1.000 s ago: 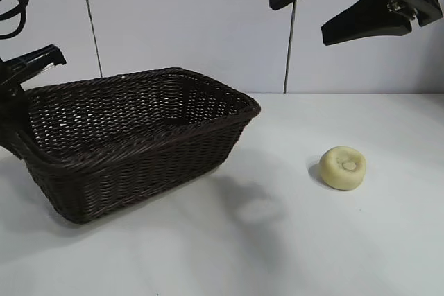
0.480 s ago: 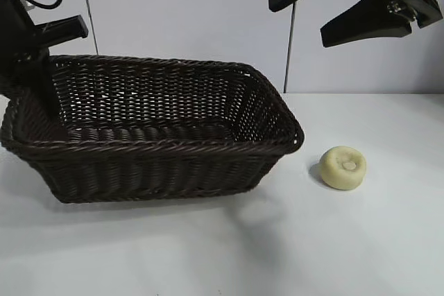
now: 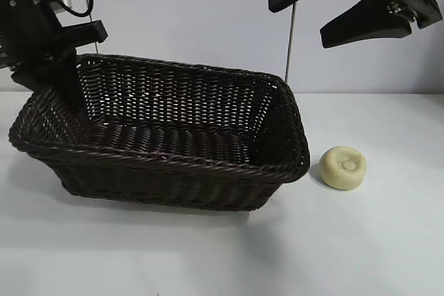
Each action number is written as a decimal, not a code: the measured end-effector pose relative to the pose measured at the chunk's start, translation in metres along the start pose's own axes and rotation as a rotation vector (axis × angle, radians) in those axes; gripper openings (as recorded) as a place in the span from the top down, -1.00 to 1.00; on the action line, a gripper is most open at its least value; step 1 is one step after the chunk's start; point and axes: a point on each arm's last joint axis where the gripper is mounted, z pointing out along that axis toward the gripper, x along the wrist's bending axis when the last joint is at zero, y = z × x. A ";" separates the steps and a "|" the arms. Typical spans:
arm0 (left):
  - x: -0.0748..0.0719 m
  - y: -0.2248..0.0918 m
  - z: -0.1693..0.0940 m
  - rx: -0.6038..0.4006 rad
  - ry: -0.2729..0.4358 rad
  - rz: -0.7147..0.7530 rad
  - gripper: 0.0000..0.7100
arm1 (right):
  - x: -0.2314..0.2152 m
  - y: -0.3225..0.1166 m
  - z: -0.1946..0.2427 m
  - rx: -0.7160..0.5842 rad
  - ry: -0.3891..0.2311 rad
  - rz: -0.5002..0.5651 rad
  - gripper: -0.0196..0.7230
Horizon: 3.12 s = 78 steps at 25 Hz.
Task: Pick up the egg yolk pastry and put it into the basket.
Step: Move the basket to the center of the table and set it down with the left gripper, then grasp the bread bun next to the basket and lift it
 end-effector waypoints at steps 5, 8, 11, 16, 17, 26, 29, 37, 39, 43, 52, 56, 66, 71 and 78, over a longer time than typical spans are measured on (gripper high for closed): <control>0.005 0.001 0.018 0.040 0.001 -0.006 0.72 | 0.000 0.000 0.000 0.000 0.000 0.000 -0.58; 0.008 0.003 0.028 0.051 0.003 -0.013 0.72 | 0.000 0.000 0.000 0.000 0.000 0.000 -0.58; 0.010 0.004 0.031 0.048 0.005 -0.015 0.72 | 0.000 0.000 0.000 0.000 0.000 0.001 -0.58; 0.009 0.004 0.031 0.041 0.001 -0.016 0.62 | 0.000 0.000 0.000 0.000 0.000 0.001 -0.58; 0.009 0.005 0.031 0.039 -0.002 -0.018 0.51 | 0.000 0.000 0.000 0.000 0.000 0.001 -0.58; 0.009 0.002 0.027 0.089 0.003 -0.008 -0.56 | 0.000 0.000 0.000 0.000 0.000 0.001 -0.58; 0.007 0.003 0.020 0.093 0.006 0.003 -0.59 | 0.000 0.000 0.000 0.000 0.000 0.001 -0.58; -0.004 0.003 -0.029 0.027 0.051 0.066 -0.60 | 0.000 0.000 0.000 0.000 0.000 0.001 -0.58; -0.005 0.003 -0.041 -0.001 0.082 0.083 -0.60 | 0.000 0.000 0.000 0.000 0.000 0.001 -0.58; 0.000 0.002 -0.055 -0.031 0.181 0.093 -0.60 | 0.000 0.000 0.000 0.000 0.000 0.001 -0.58; 0.043 0.004 -0.068 -0.053 0.259 -0.033 -0.60 | 0.000 0.000 0.000 0.000 0.000 0.001 -0.58; 0.072 0.000 -0.078 -0.047 0.275 -0.109 -0.60 | 0.000 0.000 0.000 0.000 0.000 0.001 -0.58; 0.081 -0.013 -0.111 -0.099 0.299 -0.135 -0.60 | 0.000 0.000 0.000 0.000 0.000 0.001 -0.58; 0.066 -0.042 -0.143 -0.165 0.314 -0.117 -0.60 | 0.000 0.000 0.000 0.000 0.000 0.001 -0.58; 0.045 -0.127 -0.167 -0.197 0.334 -0.105 -0.60 | 0.000 -0.001 0.000 0.006 0.004 0.001 -0.58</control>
